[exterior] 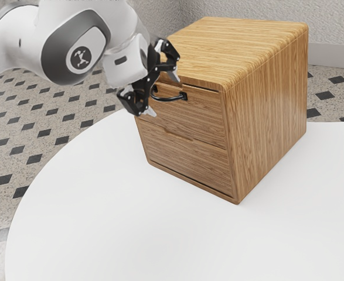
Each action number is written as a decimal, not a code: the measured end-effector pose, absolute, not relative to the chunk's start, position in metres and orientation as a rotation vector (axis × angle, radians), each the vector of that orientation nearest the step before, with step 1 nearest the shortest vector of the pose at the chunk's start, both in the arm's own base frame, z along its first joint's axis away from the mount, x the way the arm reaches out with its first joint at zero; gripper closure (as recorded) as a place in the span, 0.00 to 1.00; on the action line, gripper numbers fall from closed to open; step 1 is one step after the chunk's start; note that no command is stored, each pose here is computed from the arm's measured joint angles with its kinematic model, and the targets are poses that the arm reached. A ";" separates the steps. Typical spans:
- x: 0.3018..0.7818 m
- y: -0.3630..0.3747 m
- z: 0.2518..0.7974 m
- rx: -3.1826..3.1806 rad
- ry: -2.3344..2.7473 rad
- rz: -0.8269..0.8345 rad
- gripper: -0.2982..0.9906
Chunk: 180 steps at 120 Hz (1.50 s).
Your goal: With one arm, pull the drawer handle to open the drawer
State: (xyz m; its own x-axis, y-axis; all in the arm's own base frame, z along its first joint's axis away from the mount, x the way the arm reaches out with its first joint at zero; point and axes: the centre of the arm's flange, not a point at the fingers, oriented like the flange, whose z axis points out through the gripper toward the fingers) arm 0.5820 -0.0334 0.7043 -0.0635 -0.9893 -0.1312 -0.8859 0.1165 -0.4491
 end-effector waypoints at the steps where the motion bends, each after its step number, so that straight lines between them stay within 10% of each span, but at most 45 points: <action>1: 0.582 -0.033 0.704 -1.817 2.003 -0.350 0.25; 136: 0.568 0.102 0.705 -1.917 1.847 -0.242 0.25; 163: 0.548 -0.081 0.723 -1.629 2.167 -0.306 0.25; 180: 0.547 -0.057 0.723 -1.678 2.140 -0.279 0.25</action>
State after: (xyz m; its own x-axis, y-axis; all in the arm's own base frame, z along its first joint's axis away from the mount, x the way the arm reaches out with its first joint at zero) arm 0.5473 -0.0573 0.7234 -0.1954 -0.9620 -0.1905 -0.8809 0.2576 -0.3972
